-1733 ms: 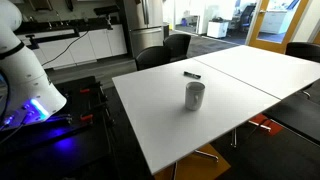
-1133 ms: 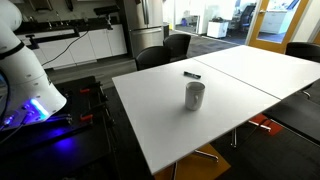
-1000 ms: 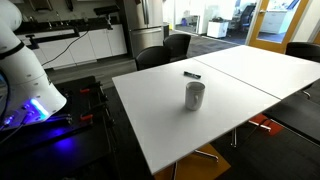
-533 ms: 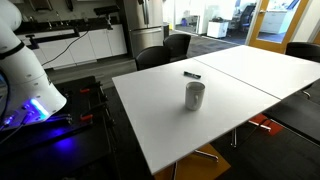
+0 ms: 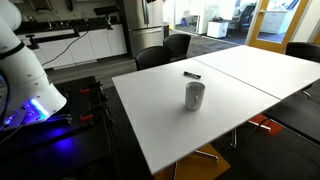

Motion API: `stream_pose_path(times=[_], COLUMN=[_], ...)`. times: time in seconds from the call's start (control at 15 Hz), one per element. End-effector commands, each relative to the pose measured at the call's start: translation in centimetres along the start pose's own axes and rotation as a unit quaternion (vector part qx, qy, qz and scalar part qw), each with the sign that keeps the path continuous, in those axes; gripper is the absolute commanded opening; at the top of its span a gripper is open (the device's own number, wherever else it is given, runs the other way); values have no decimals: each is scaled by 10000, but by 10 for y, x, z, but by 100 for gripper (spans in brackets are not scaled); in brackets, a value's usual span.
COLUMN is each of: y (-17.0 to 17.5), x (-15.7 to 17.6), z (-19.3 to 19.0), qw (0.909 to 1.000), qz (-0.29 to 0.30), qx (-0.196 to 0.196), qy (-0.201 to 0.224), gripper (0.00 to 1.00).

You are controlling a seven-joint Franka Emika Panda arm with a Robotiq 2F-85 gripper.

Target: Place the marker inside the mug

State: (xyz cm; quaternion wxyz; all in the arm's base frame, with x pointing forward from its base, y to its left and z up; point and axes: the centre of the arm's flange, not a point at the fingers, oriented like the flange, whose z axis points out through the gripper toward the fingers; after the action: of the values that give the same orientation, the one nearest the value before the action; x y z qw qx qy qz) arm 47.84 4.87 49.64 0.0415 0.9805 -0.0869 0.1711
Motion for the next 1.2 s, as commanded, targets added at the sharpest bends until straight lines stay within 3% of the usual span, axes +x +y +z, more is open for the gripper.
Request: stream_pose_path(times=[0.0,0.53,1.13], y=[-25,-62,-83], x=[33,92,150], z=[14,52,123], qw=[9978,9788,9470], qz=[644,2010,3208], qx=[163,394,90], qy=[64,80,-127], gripper=[100,100,100])
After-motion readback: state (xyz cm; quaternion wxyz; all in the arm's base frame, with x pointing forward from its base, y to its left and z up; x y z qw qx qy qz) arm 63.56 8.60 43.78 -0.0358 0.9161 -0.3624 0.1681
